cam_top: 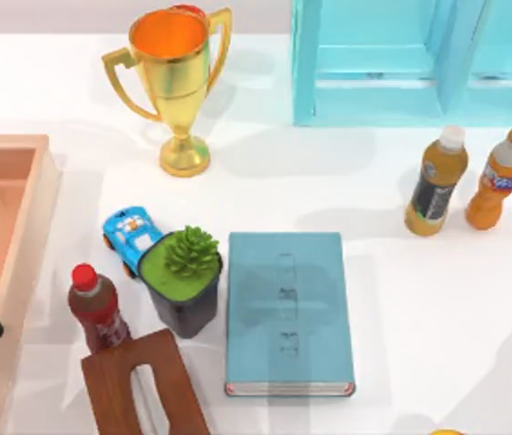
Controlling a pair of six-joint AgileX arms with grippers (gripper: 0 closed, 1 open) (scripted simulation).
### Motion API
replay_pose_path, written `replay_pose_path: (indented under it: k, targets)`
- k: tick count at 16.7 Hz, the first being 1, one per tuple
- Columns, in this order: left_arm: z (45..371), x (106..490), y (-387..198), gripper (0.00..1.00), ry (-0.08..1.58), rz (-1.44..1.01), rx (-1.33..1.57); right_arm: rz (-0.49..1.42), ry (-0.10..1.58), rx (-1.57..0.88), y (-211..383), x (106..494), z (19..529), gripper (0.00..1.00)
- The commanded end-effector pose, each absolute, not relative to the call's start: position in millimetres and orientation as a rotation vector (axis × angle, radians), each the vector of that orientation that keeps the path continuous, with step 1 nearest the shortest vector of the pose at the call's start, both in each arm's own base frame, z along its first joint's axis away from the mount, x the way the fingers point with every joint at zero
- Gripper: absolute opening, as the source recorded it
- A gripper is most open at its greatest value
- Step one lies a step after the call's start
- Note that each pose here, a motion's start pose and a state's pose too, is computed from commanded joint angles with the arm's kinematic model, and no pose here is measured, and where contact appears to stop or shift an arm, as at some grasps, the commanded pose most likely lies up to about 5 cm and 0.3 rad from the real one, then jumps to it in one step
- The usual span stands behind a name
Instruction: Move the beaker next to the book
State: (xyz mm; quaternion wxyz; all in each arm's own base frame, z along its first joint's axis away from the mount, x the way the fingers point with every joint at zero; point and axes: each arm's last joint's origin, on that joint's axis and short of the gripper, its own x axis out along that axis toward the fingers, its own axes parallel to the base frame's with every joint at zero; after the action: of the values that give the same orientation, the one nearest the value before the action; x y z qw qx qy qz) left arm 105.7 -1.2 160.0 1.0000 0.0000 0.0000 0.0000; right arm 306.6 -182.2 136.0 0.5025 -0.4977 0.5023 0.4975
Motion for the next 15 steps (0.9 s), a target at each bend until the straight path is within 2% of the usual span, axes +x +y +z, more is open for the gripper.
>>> replay_pose_path:
  k: [4, 12, 15]
  targets:
    - [160.0, 105.7, -1.2, 1.0, 0.0, 0.0, 0.0, 1.2, 1.212, -1.206, -182.1, 307.1, 138.0, 0.0]
    - [160.0, 105.7, -1.2, 1.0, 0.0, 0.0, 0.0, 1.201, 1.212, -1.204, -182.0, 306.9, 186.4, 0.0]
    - [160.0, 105.7, -1.2, 1.0, 0.0, 0.0, 0.0, 1.205, 1.214, -1.2, -181.9, 307.1, 184.4, 0.0]
